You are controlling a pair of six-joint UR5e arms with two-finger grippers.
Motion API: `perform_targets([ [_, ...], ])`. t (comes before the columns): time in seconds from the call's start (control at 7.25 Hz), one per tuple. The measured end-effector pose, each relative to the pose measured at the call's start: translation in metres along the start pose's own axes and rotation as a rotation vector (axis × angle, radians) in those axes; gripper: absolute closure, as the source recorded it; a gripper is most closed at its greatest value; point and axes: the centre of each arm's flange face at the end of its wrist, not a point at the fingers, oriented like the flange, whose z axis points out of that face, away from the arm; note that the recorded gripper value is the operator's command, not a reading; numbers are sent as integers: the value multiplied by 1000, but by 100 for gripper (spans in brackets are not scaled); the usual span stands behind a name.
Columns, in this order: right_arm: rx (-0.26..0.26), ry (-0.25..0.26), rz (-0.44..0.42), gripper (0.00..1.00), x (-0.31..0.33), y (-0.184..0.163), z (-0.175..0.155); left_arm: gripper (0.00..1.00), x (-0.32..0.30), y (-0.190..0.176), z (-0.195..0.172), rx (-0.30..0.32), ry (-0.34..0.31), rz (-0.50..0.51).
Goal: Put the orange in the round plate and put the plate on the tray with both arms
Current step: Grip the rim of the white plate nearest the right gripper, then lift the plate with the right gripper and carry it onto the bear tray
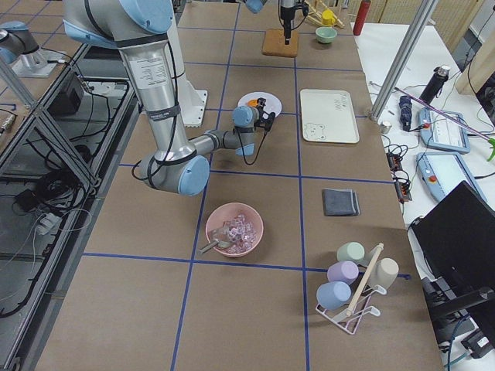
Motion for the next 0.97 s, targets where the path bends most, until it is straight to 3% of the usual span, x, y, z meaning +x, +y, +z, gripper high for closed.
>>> perform_targets([
  [0.14, 3, 2, 1, 11, 3, 4, 3, 2, 1, 0, -3, -4, -2, -4],
  [0.41, 6, 2, 4, 71, 4, 8, 7, 2, 2, 0, -7, -5, -3, -9],
  [0.55, 7, 0, 5, 86, 4, 9, 7, 2, 2, 0, -7, -5, -3, -10],
  [0.97, 6, -5, 4, 100, 2, 9, 6, 2, 3, 0, -10, -2, 0, -9],
])
